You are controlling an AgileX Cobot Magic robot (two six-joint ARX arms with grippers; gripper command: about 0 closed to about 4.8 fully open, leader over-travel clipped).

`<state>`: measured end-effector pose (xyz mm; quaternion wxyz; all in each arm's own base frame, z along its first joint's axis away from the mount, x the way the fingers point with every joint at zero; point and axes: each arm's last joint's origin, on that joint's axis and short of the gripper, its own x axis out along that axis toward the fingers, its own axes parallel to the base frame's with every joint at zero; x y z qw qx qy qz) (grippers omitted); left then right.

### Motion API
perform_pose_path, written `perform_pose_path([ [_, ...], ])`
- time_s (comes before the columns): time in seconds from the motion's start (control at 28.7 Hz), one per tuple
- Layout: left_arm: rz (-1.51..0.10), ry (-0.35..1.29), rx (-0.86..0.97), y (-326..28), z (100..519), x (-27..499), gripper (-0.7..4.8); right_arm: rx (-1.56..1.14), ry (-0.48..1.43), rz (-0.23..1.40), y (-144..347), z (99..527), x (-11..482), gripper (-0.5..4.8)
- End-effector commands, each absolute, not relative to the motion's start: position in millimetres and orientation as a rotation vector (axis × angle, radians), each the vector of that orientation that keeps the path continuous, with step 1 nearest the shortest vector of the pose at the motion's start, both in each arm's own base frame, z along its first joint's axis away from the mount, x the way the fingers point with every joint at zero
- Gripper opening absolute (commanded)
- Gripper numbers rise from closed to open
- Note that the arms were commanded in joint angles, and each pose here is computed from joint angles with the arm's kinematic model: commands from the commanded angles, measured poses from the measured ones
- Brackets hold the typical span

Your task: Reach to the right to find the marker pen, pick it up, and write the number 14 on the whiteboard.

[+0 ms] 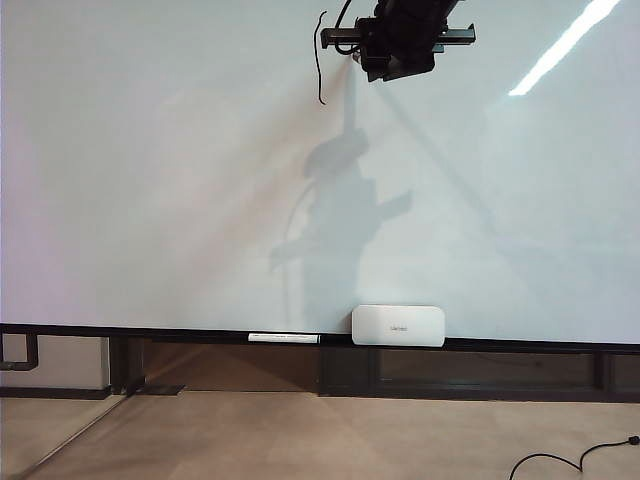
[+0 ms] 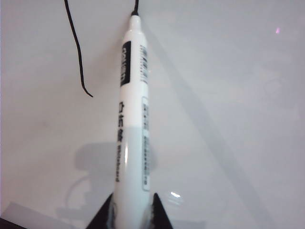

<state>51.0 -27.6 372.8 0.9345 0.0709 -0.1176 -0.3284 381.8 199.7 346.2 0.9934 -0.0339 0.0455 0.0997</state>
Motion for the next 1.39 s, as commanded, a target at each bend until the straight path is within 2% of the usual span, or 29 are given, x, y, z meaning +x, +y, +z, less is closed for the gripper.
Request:
perform_pose_path([
  [0.03,-0.671,-0.256,0.150,-27,375,50,-0.06,-0.062,0.091,0.184,199,346,383,-0.02],
  [0.31,-0.670,-0.258,0.156,-27,375,50,-0.06,-0.066,0.093,0.147,198,345,384,-0.02],
  [0.8,-0.671,-0.263,0.172,-27,375,50,-0.06,-0.121,0.167,-0.025,191,342,380,-0.02],
  [1.19,-0.674,-0.265,0.175,-27,375,50,-0.06,-0.115,0.159,-0.035,186,360,366,-0.02],
  [1.39,-0.676,-0.260,0.165,-27,375,50,-0.06,-0.074,0.087,-0.005,183,394,339,-0.02],
])
